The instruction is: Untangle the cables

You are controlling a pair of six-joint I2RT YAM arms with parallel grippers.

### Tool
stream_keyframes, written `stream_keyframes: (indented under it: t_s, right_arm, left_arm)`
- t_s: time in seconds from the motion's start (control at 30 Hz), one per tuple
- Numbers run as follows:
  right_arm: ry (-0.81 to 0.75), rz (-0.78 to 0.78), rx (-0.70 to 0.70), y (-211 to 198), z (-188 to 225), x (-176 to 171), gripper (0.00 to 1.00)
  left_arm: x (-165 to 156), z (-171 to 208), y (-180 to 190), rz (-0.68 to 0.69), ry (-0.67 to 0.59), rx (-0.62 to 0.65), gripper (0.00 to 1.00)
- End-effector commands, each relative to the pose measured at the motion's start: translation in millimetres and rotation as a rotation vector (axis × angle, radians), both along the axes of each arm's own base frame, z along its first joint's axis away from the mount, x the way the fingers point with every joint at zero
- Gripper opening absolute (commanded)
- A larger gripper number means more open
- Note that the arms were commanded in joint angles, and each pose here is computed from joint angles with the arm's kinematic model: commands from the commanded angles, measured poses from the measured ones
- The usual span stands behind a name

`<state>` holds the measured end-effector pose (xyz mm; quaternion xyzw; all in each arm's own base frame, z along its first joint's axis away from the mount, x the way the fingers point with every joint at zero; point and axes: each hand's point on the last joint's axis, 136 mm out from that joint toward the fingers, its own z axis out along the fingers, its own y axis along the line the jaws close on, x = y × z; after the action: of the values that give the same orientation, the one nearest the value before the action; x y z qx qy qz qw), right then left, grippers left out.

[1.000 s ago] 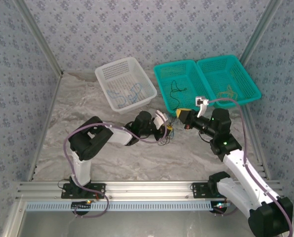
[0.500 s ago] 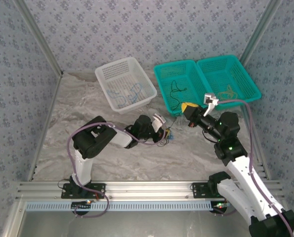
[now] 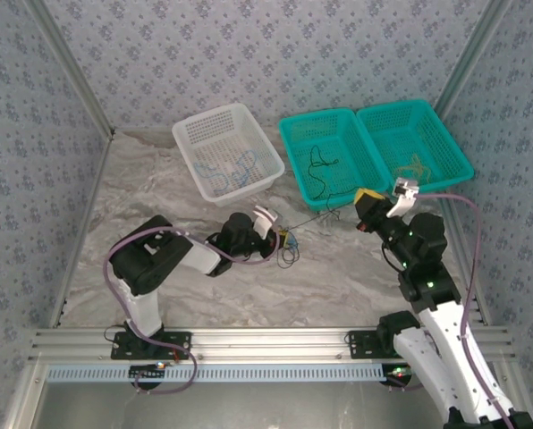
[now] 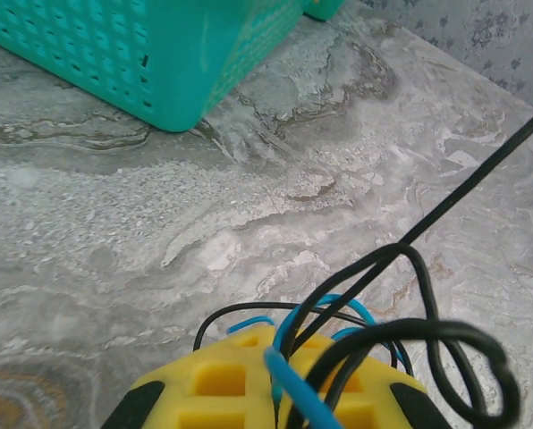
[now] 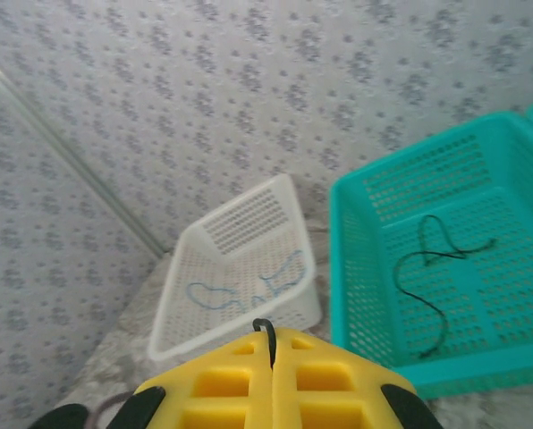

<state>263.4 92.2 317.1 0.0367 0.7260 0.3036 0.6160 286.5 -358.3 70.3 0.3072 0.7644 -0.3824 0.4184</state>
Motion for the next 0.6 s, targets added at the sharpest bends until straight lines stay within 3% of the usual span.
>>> stream_keyframes:
  t_s: [0.0, 0.13, 0.3, 0.57]
  right_arm:
    - [-0.164, -0.219, -0.029, -45.0, 58.2, -15.7, 0.00]
    - [-0.188, -0.329, -0.063, -69.2, 72.4, -31.5, 0.00]
    - [-0.205, -0.360, -0.091, -76.4, 84.1, -41.6, 0.00]
    - [-0.197, -0.283, -0.100, -62.4, 81.9, -34.2, 0.00]
  left_arm:
    - [3.3, -28.3, 28.0, 0.086, 0.076, 0.080, 0.00]
    - [7.0, -31.9, 35.4, 0.109, 0.087, 0.089, 0.02]
    - [9.8, -36.1, 38.1, 0.124, 0.107, 0.095, 0.12]
    - [9.7, -31.1, 35.8, 0.120, 0.117, 0.079, 0.06]
